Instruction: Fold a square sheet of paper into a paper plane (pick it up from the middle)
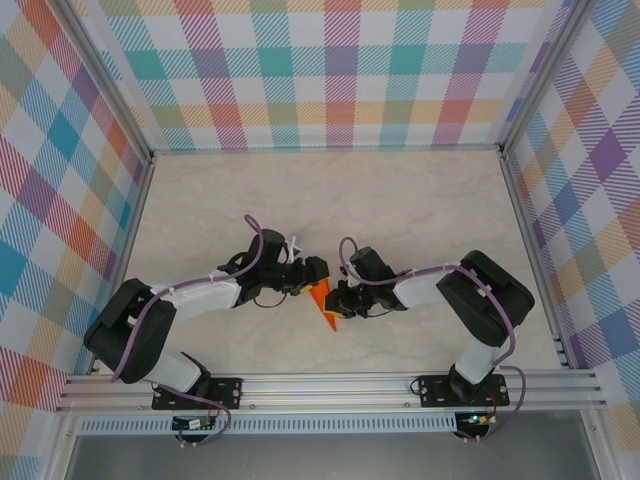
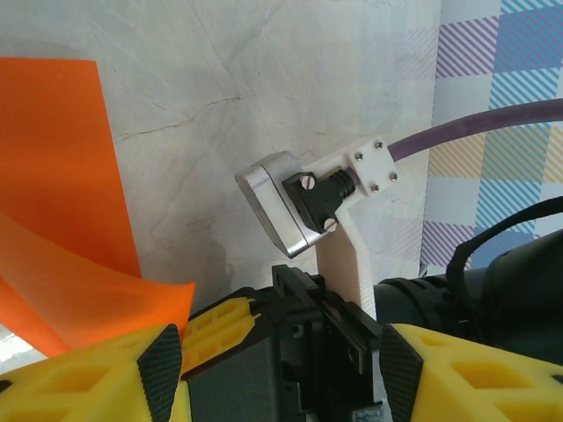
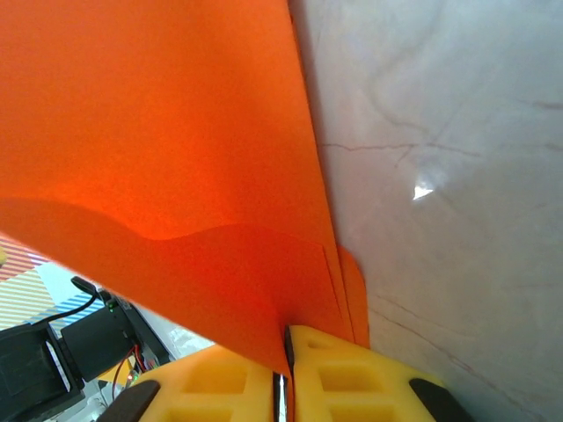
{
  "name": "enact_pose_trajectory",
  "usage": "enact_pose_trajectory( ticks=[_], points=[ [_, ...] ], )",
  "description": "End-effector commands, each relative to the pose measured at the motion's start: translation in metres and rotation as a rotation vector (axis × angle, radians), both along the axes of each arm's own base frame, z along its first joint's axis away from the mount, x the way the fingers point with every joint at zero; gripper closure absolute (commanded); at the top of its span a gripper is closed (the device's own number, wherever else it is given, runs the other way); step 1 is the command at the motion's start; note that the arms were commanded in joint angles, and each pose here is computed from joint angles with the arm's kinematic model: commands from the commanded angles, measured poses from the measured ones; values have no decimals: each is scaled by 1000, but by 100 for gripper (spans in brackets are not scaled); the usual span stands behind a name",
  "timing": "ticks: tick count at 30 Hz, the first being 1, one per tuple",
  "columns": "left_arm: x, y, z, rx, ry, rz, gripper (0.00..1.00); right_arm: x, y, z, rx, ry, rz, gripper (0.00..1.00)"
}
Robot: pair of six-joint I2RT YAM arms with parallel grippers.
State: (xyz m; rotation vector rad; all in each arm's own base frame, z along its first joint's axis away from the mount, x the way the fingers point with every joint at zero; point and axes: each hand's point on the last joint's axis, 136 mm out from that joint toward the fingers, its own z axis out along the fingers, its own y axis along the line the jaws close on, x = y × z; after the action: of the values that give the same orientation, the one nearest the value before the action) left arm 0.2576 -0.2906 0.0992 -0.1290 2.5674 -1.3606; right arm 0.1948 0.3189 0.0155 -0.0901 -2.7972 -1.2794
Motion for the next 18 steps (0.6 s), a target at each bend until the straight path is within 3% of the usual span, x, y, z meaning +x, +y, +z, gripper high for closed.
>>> enact_pose_trajectory(
  ticks=[1,8,18],
  points=[
    [-2,-12,-1,-14,-25,-53,37,-18,-19,-40,-162,74,2,87],
    [9,-21,-10,-17,-23,-37,37,-17,-17,-38,-163,76,9,86],
    [11,-20,11,-54,-74,-19,36,-17,-20,-38,-182,76,20,86]
  ],
)
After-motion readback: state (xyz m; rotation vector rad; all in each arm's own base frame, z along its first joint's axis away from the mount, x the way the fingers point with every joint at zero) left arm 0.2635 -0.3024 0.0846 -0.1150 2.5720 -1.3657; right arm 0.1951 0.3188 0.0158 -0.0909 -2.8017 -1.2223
